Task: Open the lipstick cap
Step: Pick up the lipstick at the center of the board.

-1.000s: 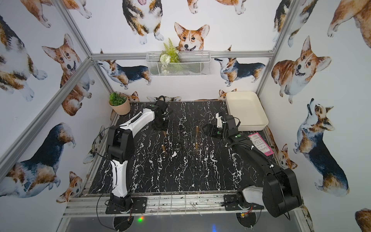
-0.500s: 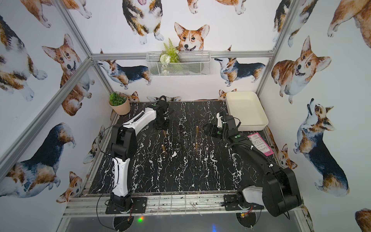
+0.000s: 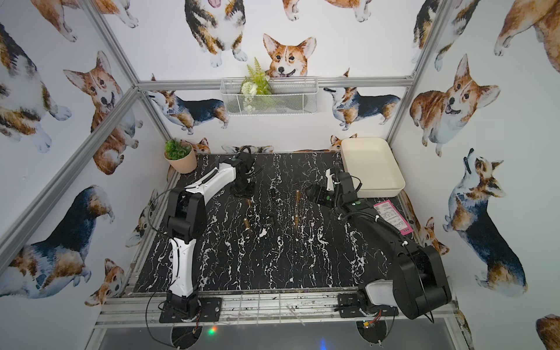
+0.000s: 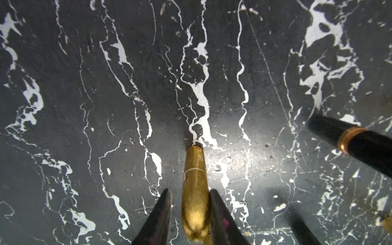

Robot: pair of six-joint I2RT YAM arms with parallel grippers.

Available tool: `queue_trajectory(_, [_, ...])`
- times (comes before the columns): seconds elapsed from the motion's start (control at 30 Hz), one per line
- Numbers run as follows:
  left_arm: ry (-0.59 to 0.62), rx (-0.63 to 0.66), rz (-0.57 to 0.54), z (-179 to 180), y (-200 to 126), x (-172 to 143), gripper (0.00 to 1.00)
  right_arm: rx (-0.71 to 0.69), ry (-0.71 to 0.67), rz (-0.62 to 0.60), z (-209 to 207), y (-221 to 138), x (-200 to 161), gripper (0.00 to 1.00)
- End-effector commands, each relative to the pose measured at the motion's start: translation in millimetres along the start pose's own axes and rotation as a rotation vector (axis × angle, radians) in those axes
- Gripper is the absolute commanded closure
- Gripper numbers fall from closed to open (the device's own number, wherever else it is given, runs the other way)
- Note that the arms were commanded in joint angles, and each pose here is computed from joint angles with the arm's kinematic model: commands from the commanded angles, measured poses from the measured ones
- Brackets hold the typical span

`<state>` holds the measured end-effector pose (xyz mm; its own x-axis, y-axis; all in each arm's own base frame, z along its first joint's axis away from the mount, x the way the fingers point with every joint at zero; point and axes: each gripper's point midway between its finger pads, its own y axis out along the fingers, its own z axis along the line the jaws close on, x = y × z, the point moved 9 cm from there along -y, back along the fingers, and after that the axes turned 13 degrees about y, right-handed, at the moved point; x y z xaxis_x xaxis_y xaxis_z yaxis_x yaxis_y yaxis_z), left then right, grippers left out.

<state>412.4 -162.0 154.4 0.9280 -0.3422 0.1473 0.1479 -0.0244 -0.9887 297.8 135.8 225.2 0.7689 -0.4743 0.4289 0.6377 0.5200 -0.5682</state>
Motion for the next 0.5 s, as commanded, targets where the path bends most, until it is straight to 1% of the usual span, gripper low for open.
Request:
queue_trajectory(0.0, [-0.002, 0.001, 0.015, 0.6, -1.9, -1.6, 0.75, 0.017, 0.011, -0.02, 2.9, 0.8, 2.6, 0.08])
queue_trajectory(0.03, [-0.002, 0.001, 0.017, 0.6, -1.6, -1.6, 0.79, 0.014, 0.012, -0.019, 2.0, 1.1, 2.3, 0.09])
queue_trajectory(0.1, [-0.002, 0.002, 0.017, 0.8, -2.8, -2.0, 0.82, 0.016, 0.011, -0.019, 2.4, 1.0, 2.3, 0.08])
queue_trajectory(0.3, [0.009, 0.002, 0.025, 0.9, -4.3, -3.0, 0.97, 0.018, 0.011, -0.013, 2.3, 2.6, 2.2, 0.09])
queue_trajectory(0.37, [0.012, 0.0, 0.024, 0.8, -8.6, -3.2, 0.99, 0.031, 0.0, -0.005, 4.2, 1.9, 2.1, 0.09])
queue_trajectory(0.47, [0.023, -0.004, 0.007, 0.8, -25.2, -3.9, 1.0, 0.057, -0.031, 0.008, 10.0, -1.6, 3.2, 0.09])
